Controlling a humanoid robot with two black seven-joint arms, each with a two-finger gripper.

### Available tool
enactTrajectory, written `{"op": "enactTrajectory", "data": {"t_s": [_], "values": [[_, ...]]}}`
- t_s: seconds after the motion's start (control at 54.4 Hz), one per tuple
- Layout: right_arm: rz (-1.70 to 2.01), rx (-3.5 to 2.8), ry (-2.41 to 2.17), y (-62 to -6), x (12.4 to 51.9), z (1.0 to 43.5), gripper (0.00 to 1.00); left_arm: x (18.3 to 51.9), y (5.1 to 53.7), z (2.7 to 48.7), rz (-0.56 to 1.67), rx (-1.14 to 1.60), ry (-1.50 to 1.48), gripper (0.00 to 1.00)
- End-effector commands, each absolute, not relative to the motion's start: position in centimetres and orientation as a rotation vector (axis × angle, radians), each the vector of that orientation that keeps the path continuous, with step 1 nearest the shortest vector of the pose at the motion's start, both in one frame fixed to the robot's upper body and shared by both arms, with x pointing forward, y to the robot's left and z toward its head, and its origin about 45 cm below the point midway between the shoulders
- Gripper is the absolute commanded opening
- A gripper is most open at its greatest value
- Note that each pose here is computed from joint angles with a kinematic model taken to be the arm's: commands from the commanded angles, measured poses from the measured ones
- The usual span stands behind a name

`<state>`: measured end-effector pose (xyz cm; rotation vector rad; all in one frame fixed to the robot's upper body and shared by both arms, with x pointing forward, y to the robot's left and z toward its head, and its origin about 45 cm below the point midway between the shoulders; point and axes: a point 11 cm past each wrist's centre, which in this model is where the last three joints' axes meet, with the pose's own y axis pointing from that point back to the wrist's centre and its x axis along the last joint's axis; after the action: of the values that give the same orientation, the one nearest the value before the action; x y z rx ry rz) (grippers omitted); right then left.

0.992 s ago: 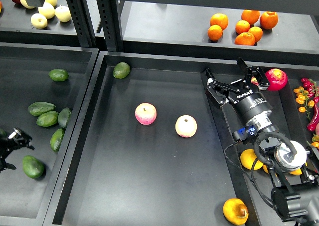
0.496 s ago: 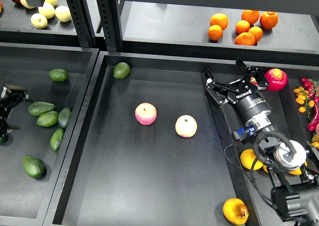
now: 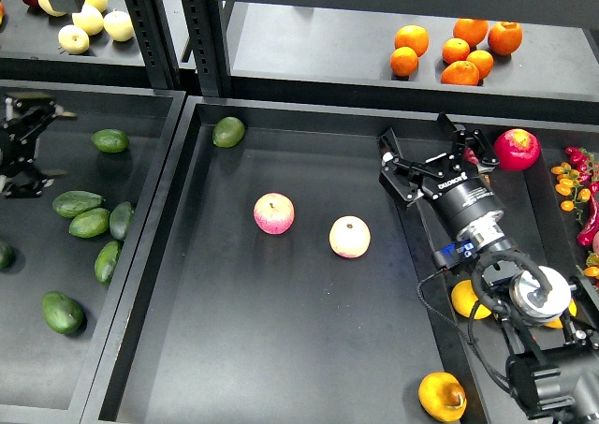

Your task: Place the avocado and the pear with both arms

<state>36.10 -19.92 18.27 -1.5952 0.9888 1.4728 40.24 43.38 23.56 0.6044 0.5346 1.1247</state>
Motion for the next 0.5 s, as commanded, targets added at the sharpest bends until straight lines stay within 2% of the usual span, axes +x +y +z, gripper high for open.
{"op": "enactTrajectory", "data": {"t_s": [0.0, 0.202, 0.478], "values": [[1.481, -1.601, 0.986, -19.7, 36.0, 18.1, 1.00, 41.6, 40.8, 24.4, 1.093, 0.472, 0.549, 0.99], [1.491, -1.602, 0.987, -19.6, 35.8, 17.9, 1.00, 43.6, 35.2, 25.6, 1.001, 0.201, 0.597, 0.99], [1.491, -1.602, 0.987, -19.6, 35.8, 17.9, 1.00, 43.0, 28.9, 22.5, 0.892, -0.048, 0.740, 0.99]]}}
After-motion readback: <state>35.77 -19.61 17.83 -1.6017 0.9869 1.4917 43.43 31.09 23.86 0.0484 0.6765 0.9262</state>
